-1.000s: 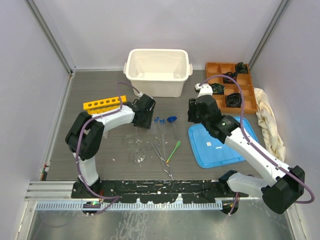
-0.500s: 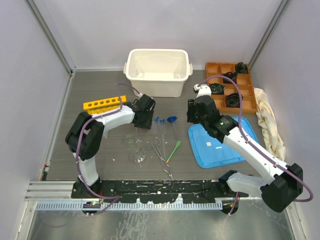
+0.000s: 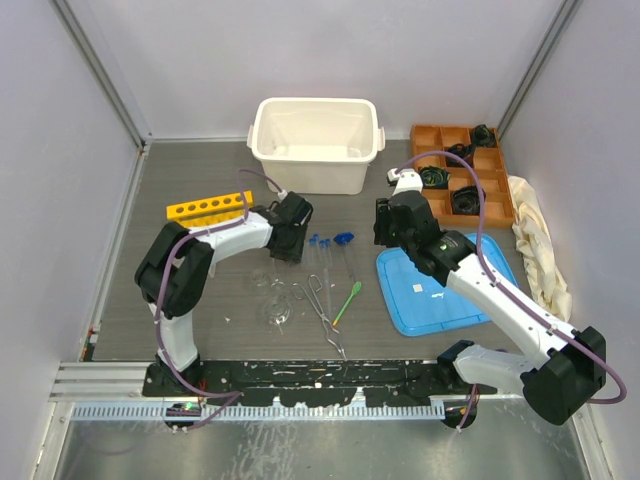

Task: Organize the chemistry lab equipment
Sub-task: Pick up the test tube at the center of the board.

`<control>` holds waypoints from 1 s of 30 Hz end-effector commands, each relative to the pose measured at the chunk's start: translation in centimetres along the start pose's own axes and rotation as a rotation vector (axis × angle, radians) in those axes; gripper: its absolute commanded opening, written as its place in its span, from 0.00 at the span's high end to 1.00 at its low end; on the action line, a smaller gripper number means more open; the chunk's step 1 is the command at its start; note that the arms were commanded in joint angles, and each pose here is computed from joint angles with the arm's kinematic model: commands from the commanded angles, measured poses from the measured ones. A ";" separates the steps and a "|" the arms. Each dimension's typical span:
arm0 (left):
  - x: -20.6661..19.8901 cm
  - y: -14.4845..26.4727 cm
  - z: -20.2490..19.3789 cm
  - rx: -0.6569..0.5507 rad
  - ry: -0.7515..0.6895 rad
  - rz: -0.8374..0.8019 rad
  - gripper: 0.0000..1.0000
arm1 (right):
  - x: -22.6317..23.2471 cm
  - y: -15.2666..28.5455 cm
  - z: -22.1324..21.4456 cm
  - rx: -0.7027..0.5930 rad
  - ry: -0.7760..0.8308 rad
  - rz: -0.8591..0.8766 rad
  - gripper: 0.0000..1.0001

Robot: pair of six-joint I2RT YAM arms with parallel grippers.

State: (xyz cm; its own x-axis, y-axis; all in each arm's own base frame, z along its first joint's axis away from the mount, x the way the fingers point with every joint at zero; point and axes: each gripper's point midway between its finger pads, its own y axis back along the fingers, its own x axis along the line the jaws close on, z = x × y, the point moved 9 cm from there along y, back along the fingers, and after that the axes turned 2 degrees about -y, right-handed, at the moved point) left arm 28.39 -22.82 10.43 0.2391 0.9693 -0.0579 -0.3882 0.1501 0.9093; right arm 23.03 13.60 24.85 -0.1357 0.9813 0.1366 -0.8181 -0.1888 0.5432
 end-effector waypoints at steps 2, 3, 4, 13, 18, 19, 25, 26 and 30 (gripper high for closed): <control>-0.3 0.5 -0.4 0.020 -0.003 -0.004 0.64 | 0.2 -0.3 0.7 -0.045 -0.030 0.008 0.57; -0.3 0.6 -0.4 0.020 -0.003 -0.004 0.65 | 0.2 -0.3 0.7 -0.044 -0.031 0.012 0.57; -0.2 0.6 -0.5 0.020 -0.004 -0.006 0.66 | 0.3 -0.3 0.7 -0.045 -0.033 0.015 0.57; 0.1 1.7 -1.2 0.019 -0.020 -0.014 0.95 | 1.0 -0.4 0.8 -0.028 -0.054 0.075 0.57; 0.8 3.6 -1.5 -0.045 -0.064 -0.032 1.00 | 2.2 -0.3 1.0 0.004 -0.068 0.176 0.57; 0.9 4.2 -1.6 -0.066 -0.073 -0.045 1.00 | 2.4 -0.3 1.1 0.011 -0.072 0.196 0.56; 1.4 9.1 -1.9 -0.247 -0.106 -0.161 1.00 | 4.4 -0.1 2.0 0.048 -0.098 0.364 0.56; 1.3 10.0 -2.0 -0.285 -0.111 -0.182 1.00 | 4.7 0.0 2.2 0.054 -0.102 0.396 0.56; 1.2 14.0 -2.0 -0.446 -0.143 -0.259 1.00 | 6.5 0.0 2.7 0.092 -0.122 0.558 0.57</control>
State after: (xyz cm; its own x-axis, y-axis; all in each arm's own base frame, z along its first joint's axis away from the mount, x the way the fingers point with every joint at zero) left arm 22.06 -18.63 18.35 0.3812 0.9143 -0.1371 -0.5416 0.3410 0.7684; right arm 23.10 17.46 24.45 -0.3223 0.8689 0.3756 -0.6541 -0.4912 0.5752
